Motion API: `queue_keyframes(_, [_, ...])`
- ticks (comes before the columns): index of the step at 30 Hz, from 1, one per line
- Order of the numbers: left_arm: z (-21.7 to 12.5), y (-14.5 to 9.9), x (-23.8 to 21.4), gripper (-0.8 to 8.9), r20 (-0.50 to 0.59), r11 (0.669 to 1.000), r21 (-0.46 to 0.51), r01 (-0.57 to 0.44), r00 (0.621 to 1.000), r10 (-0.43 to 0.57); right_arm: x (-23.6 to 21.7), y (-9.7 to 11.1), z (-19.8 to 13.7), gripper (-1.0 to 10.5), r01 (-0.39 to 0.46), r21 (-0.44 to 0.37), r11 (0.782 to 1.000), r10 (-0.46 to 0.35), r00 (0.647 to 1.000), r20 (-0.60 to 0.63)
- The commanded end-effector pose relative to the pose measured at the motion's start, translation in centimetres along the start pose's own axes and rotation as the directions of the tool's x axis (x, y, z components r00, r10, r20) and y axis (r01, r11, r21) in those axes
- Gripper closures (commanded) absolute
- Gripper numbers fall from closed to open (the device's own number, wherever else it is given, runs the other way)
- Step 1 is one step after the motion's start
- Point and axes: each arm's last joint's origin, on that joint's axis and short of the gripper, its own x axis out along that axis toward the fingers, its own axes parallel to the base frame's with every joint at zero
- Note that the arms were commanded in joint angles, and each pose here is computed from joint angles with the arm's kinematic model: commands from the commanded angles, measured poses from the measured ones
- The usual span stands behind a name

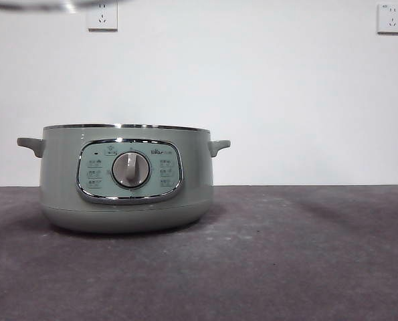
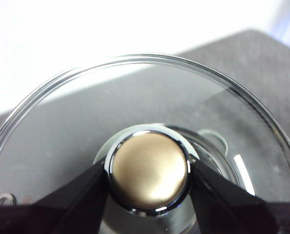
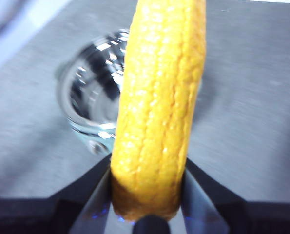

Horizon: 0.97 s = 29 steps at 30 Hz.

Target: Pick up the corn,open the lid,put the corn in the pot,close the lid

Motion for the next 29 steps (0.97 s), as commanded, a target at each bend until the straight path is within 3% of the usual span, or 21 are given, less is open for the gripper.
queue_keyframes(1, [0.1,0.1,-3.9,8.22,0.062,0.999,-0.02,-0.038,0.997,0.039,1.9,0.2,1.9,9.6,-0.062,0.008,0.998,0.062,0.998,-0.016])
queue_keyframes(6, [-1.5,-0.9,-9.4,8.22,0.106,0.996,-0.027,-0.086,0.99,0.088,6.9,2.5,7.0,9.6,-0.154,-0.039,0.987,0.152,0.987,-0.05])
queue_keyframes(14, [-5.0,-2.7,-12.6,8.22,0.1,0.994,-0.051,-0.092,0.99,0.096,14.9,4.9,10.2,9.6,-0.22,-0.063,0.973,0.209,0.967,-0.147])
queue_keyframes(21, [-6.9,-4.0,-15.2,8.22,0.13,0.994,-0.06,-0.093,0.986,0.1,22.9,4.9,10.0,9.6,-0.22,-0.045,0.974,0.205,0.953,-0.221])
queue_keyframes(29, [-7.4,-4.4,-16.1,8.22,0.129,0.993,-0.067,-0.1,0.986,0.108,29.5,3.6,6.5,9.6,-0.181,-0.003,0.983,0.17,0.926,-0.336])
